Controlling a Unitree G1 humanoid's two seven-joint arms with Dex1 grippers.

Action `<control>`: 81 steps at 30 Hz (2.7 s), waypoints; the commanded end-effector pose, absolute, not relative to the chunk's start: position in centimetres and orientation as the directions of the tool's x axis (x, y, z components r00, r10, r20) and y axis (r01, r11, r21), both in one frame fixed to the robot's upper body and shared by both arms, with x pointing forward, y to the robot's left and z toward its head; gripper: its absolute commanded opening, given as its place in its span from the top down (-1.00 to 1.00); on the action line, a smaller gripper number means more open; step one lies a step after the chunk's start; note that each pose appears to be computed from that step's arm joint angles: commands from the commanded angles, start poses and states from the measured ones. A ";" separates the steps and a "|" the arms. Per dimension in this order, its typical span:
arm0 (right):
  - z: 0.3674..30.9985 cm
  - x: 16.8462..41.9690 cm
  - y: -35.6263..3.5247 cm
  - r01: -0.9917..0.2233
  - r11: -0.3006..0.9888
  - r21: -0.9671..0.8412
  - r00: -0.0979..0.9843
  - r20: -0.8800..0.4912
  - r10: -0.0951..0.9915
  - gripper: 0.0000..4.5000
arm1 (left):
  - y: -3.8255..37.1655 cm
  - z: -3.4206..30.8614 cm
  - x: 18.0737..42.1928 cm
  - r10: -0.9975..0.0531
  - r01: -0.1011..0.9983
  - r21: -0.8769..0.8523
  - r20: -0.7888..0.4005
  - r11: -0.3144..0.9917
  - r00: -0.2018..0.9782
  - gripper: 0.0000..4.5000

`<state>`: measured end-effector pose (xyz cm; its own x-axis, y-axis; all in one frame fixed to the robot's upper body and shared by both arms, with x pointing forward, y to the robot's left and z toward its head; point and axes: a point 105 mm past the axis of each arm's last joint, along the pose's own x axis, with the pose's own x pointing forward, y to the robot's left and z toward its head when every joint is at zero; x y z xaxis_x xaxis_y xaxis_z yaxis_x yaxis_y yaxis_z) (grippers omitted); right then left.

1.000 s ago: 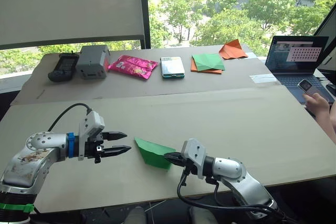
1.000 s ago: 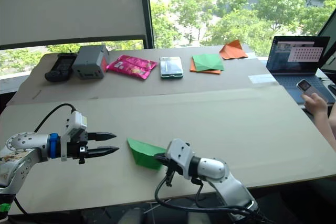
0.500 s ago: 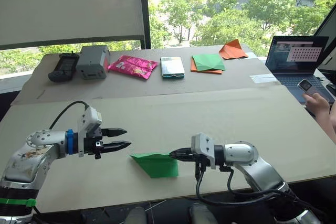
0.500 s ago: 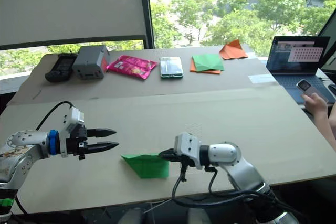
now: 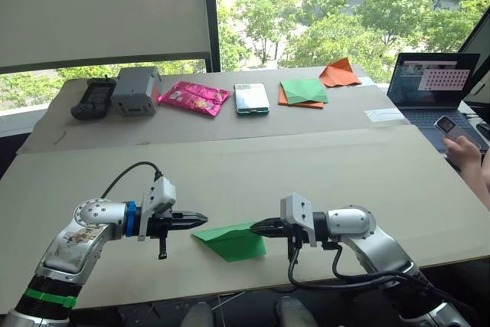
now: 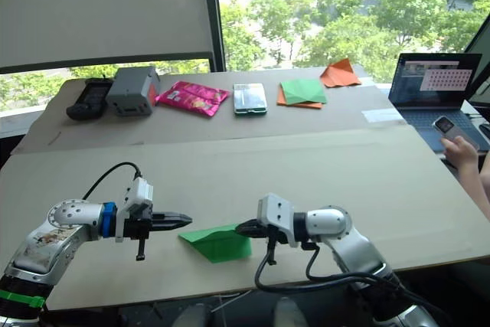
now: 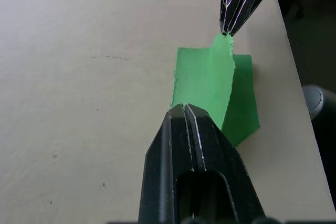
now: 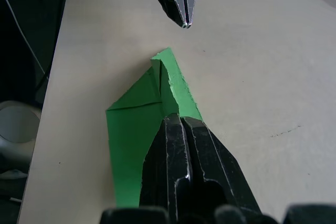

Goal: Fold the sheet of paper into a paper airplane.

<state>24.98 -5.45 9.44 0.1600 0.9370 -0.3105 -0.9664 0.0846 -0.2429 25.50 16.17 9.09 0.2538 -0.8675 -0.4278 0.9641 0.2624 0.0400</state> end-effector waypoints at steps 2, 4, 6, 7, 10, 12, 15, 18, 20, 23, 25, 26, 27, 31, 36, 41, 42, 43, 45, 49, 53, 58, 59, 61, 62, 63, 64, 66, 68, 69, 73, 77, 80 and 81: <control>10.5 24.8 -5.4 -0.958 0.094 -0.271 0.173 -0.282 0.944 1.00 | 16.4 8.1 25.3 -0.845 0.970 0.094 -0.477 0.225 0.242 0.98; 10.4 24.8 -5.3 -0.958 0.096 -0.270 0.175 -0.284 0.943 1.00 | 16.3 7.6 25.2 -0.838 0.973 0.104 -0.494 0.208 0.232 0.98; 10.4 24.7 -5.3 -0.958 0.097 -0.270 0.176 -0.285 0.942 1.00 | 16.3 7.2 25.1 -0.829 0.974 0.115 -0.511 0.196 0.228 0.98; 10.4 24.7 -5.2 -0.958 0.098 -0.269 0.176 -0.284 0.942 1.00 | 16.4 6.8 25.2 -0.816 0.972 0.129 -0.528 0.195 0.234 0.98; 10.5 24.6 -5.1 -0.959 0.094 -0.268 0.172 -0.285 0.943 1.00 | 16.6 5.8 25.3 -0.788 0.970 0.179 -0.568 0.162 0.237 0.98; 10.4 24.7 -5.0 -0.960 0.093 -0.265 0.171 -0.288 0.942 1.00 | 16.3 5.4 25.0 -0.789 0.974 0.180 -0.575 0.139 0.219 0.98; 10.5 24.8 -4.7 -0.960 0.094 -0.263 0.172 -0.289 0.942 1.00 | 16.5 4.6 24.6 -0.774 0.976 0.184 -0.600 0.113 0.202 0.98; 10.5 25.0 -4.2 -0.961 0.100 -0.258 0.176 -0.290 0.941 1.00 | 16.6 4.5 24.6 -0.770 0.976 0.191 -0.606 0.104 0.200 0.98; 10.3 25.2 -4.0 -0.961 0.106 -0.254 0.181 -0.295 0.938 1.00 | 16.6 4.6 24.6 -0.771 0.975 0.196 -0.605 0.101 0.201 0.98; 10.3 25.9 -3.5 -0.958 0.123 -0.260 0.200 -0.294 0.935 1.00 | 16.5 4.7 24.8 -0.774 0.974 0.202 -0.599 0.105 0.208 0.98; 10.3 26.6 -3.3 -0.952 0.149 -0.268 0.228 -0.294 0.928 1.00 | 16.4 4.8 25.0 -0.774 0.972 0.208 -0.596 0.108 0.214 0.98; 10.3 26.9 -3.2 -0.950 0.161 -0.266 0.239 -0.293 0.926 1.00 | 16.4 4.9 25.0 -0.775 0.972 0.210 -0.595 0.108 0.215 0.98; 10.3 27.1 -3.2 -0.950 0.166 -0.266 0.244 -0.297 0.923 1.00 | 16.3 5.0 25.0 -0.777 0.971 0.211 -0.591 0.110 0.216 0.98; 8.9 27.8 -4.1 -0.950 0.188 -0.250 0.272 -0.364 0.891 1.00 | 16.2 5.4 25.2 -0.779 0.969 0.219 -0.587 0.113 0.223 0.98; 7.9 27.9 -4.2 -0.957 0.208 -0.205 0.276 -0.403 0.873 1.00 | 16.1 6.3 26.0 -0.783 0.964 0.236 -0.575 0.120 0.238 0.98; 8.3 28.0 -4.0 -0.953 0.230 -0.197 0.291 -0.389 0.874 1.00 | 16.2 6.7 26.3 -0.781 0.962 0.247 -0.574 0.121 0.245 0.98; 8.2 28.1 -3.9 -0.951 0.236 -0.201 0.299 -0.391 0.871 1.00 | 16.2 6.7 26.4 -0.780 0.961 0.249 -0.575 0.120 0.246 0.98; 8.2 28.2 -3.9 -0.949 0.239 -0.203 0.303 -0.391 0.869 1.00 | 16.2 6.7 26.4 -0.779 0.961 0.251 -0.576 0.119 0.247 0.98; 8.0 28.4 -3.7 -0.946 0.250 -0.206 0.314 -0.395 0.863 1.00 | 16.2 6.8 26.4 -0.779 0.960 0.252 -0.576 0.118 0.247 0.98; 7.4 28.5 -3.7 -0.944 0.253 -0.210 0.321 -0.423 0.847 1.00 | 16.1 6.8 26.5 -0.779 0.960 0.256 -0.575 0.117 0.249 0.98; 6.9 28.7 -3.9 -0.940 0.265 -0.213 0.335 -0.445 0.831 1.00 | 16.0 7.0 26.6 -0.781 0.957 0.264 -0.570 0.120 0.256 0.98; 6.4 28.7 -3.8 -0.940 0.272 -0.205 0.338 -0.462 0.820 1.00 | 15.4 9.9 27.5 -0.836 0.953 0.223 -0.467 0.205 0.289 0.98; 6.4 28.7 -3.9 -0.940 0.273 -0.204 0.338 -0.464 0.819 1.00 | 15.3 10.6 27.5 -0.852 0.957 0.194 -0.441 0.216 0.282 0.98; 6.4 28.7 -3.8 -0.941 0.273 -0.202 0.337 -0.465 0.818 1.00 | 14.7 12.2 27.2 -0.889 0.967 0.130 -0.380 0.221 0.255 0.98; 6.3 28.7 -3.8 -0.941 0.273 -0.201 0.337 -0.466 0.818 1.00 | 14.5 12.7 27.0 -0.903 0.970 0.105 -0.354 0.220 0.243 0.98; 6.3 28.7 -3.8 -0.941 0.273 -0.201 0.337 -0.467 0.817 1.00 | 14.2 13.1 26.9 -0.912 0.972 0.088 -0.337 0.217 0.234 0.98; 6.2 28.7 -3.8 -0.941 0.274 -0.200 0.338 -0.470 0.815 1.00 | 14.0 13.2 26.6 -0.917 0.975 0.074 -0.332 0.209 0.222 0.98; 6.1 28.7 -3.9 -0.940 0.277 -0.199 0.340 -0.474 0.812 1.00 | 13.8 12.9 26.3 -0.914 0.977 0.070 -0.345 0.201 0.212 0.98; 6.1 28.9 -3.9 -0.938 0.284 -0.201 0.347 -0.476 0.808 1.00 | 13.7 12.6 26.0 -0.913 0.979 0.063 -0.353 0.193 0.203 0.98; 6.1 28.9 -3.9 -0.937 0.285 -0.201 0.348 -0.476 0.808 1.00 | 13.6 12.4 26.0 -0.913 0.979 0.062 -0.355 0.192 0.201 0.98; 6.2 29.0 -3.9 -0.936 0.290 -0.201 0.351 -0.475 0.807 1.00 | 13.2 10.8 25.8 -0.895 0.981 0.088 -0.402 0.172 0.193 0.98; 6.4 29.0 -3.9 -0.936 0.292 -0.199 0.352 -0.472 0.808 1.00 | 13.0 9.9 26.1 -0.885 0.978 0.108 -0.417 0.179 0.208 0.98; 7.0 29.0 -3.8 -0.935 0.291 -0.202 0.353 -0.462 0.814 1.00 | 12.9 9.5 26.5 -0.874 0.974 0.125 -0.430 0.189 0.225 0.98; 7.1 29.0 -3.8 -0.935 0.291 -0.203 0.353 -0.459 0.815 1.00 | 13.0 9.2 26.7 -0.866 0.973 0.137 -0.445 0.188 0.230 0.98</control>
<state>28.54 -3.42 6.53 0.3252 0.8244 -0.4633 -0.9452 0.2690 -0.1849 26.22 12.99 8.99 0.2101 -0.8743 -0.4376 0.9777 0.1894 0.0910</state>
